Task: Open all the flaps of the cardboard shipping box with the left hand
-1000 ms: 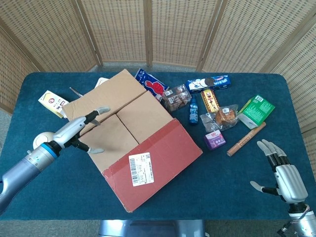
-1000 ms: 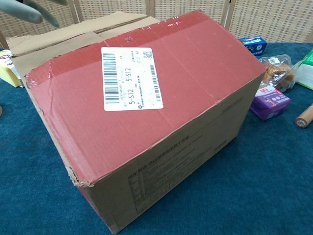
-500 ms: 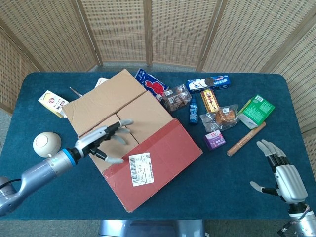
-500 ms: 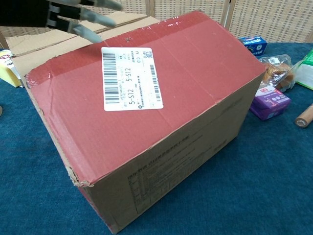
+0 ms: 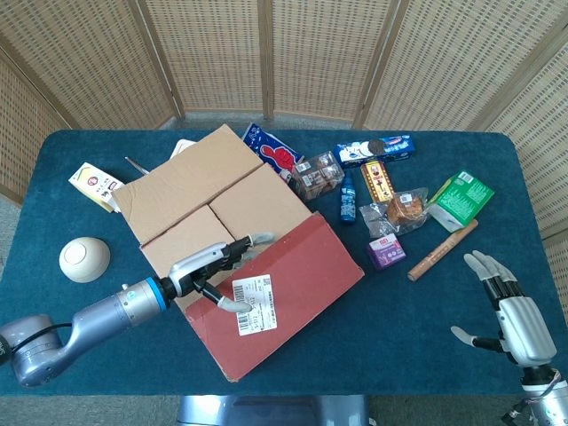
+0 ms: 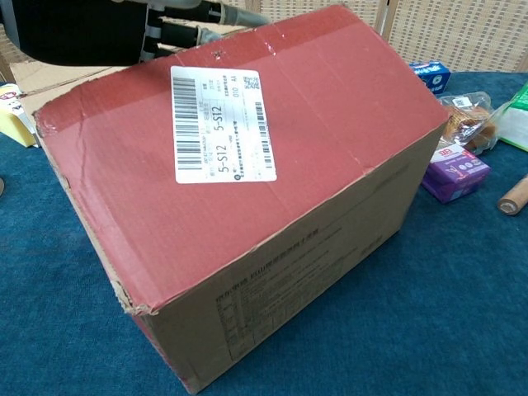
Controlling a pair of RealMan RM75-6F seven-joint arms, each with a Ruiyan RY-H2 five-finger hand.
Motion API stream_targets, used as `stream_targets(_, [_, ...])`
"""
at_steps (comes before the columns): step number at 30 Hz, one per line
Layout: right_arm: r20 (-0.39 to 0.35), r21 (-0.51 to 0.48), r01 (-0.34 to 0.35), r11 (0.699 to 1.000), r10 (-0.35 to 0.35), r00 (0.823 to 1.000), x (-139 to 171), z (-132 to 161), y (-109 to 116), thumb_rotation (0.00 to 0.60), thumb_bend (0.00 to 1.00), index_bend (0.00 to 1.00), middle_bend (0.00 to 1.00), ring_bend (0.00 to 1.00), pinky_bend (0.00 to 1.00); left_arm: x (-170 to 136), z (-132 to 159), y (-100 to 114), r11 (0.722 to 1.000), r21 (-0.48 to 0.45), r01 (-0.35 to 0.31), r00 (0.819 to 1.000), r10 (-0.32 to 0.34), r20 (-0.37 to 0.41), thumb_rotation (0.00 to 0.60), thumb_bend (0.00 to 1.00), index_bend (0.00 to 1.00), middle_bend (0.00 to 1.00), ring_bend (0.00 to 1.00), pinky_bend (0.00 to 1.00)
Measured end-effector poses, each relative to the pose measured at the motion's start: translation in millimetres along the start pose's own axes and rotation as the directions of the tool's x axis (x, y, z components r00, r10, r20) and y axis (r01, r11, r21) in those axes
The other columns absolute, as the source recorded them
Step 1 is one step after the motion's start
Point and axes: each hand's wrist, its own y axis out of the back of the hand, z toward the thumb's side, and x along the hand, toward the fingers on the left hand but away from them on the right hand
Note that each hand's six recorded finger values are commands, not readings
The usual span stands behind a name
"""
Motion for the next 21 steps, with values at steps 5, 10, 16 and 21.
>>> stream_targets(5, [-0.002, 0.0, -0.003, 1.0, 0.003, 1.0, 0.6, 0.5, -0.4, 0.6, 0.04, 0.0, 0.0, 0.0, 0.11, -2.7, 8.3, -2.3, 1.0, -0.024, -0.002, 0.999, 0.003, 0.045, 0.6, 0.11, 0.0, 0.0, 0.18, 0.29])
stream_targets(10, [-0.002, -0.001, -0.003, 1.0, 0.003, 1.0, 0.5, 0.6, -0.6, 0.6, 0.04, 0.0, 0.0, 0.0, 0.11, -4.8, 19.4, -6.0, 0.999, -0.052, 0.002, 0.994, 0.004, 0.108, 0.6, 0.11, 0.0, 0.0, 0.18, 0.27])
stream_targets(16, [-0.002, -0.001, -0.005, 1.0, 0.005, 1.0, 0.5, 0.4, -0.8, 0.6, 0.04, 0.0, 0.0, 0.0, 0.11, 0.5, 29.9, -17.6, 0.995, -0.099, 0.024, 0.982, -0.005, 0.189, 0.6, 0.11, 0.0, 0.0, 0.17, 0.26])
stream_targets(21, [0.0, 0.002, -0.012, 1.0, 0.012, 1.0, 0.0, -0.2, -2.7, 0.6, 0.04, 0.0, 0.0, 0.0, 0.11, 6.7, 36.7, -33.1, 0.992, -0.11, 0.055, 0.976, -0.031, 0.215, 0.6, 0.11, 0.0, 0.0, 0.17, 0.25])
